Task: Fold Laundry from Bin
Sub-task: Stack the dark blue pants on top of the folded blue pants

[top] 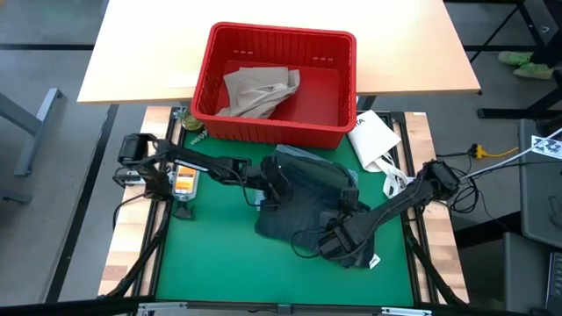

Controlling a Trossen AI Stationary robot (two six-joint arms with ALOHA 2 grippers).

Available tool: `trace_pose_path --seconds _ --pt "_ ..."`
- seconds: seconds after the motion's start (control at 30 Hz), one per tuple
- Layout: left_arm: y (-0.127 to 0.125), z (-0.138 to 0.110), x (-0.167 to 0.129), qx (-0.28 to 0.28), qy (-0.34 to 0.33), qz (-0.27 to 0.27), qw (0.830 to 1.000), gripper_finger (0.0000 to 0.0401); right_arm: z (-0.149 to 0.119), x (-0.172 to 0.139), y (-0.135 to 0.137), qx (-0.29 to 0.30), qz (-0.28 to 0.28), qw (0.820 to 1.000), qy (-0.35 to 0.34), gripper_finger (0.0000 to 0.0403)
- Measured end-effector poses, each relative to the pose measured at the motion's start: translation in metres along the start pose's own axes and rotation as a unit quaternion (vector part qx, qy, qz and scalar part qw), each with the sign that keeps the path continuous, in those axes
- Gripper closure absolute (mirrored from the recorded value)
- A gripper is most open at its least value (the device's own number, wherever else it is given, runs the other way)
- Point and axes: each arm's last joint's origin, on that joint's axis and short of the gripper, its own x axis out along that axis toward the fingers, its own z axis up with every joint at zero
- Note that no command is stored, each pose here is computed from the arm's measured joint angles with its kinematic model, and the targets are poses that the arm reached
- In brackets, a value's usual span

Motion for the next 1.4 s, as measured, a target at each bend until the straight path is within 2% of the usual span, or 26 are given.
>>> trace_pose_path --seconds 0.37,0.6,0.7,0.97,1.07,1.2,1.3,1.4 --pt "-0.019 0.026 -0.062 0.013 -0.089 -0.033 0.995 0.0235 0.017 -0.048 -0.014 -0.015 0.075 0.996 -0.049 0.0249" --pt "-0.043 0.026 -0.074 0.038 -0.095 -0.065 0.993 0.0235 0.015 -0.073 -0.032 -0.019 0.061 0.996 -0.065 0.0249" --pt "-0.049 0.025 -0.075 0.045 -0.093 -0.072 0.992 0.0235 0.008 -0.085 -0.047 -0.035 0.072 0.993 -0.092 0.0249" --pt "-0.052 0.025 -0.076 0.047 -0.095 -0.075 0.992 0.0235 -0.043 -0.110 -0.102 0.013 0.080 0.982 -0.170 0.0249" --pt "-0.052 0.026 -0.076 0.047 -0.095 -0.075 0.991 0.0235 -0.065 -0.103 -0.115 0.058 0.085 0.979 -0.173 0.0249" --pt "-0.052 0.026 -0.076 0.047 -0.096 -0.075 0.991 0.0235 -0.090 -0.076 -0.116 0.120 0.102 0.975 -0.154 0.0249" --pt "-0.052 0.026 -0.076 0.047 -0.096 -0.075 0.991 0.0235 -0.104 -0.050 -0.108 0.159 0.163 0.963 -0.144 0.0249" --pt "-0.052 0.026 -0.076 0.046 -0.097 -0.075 0.991 0.0235 -0.113 -0.026 -0.097 0.177 0.231 0.942 -0.165 0.0249"
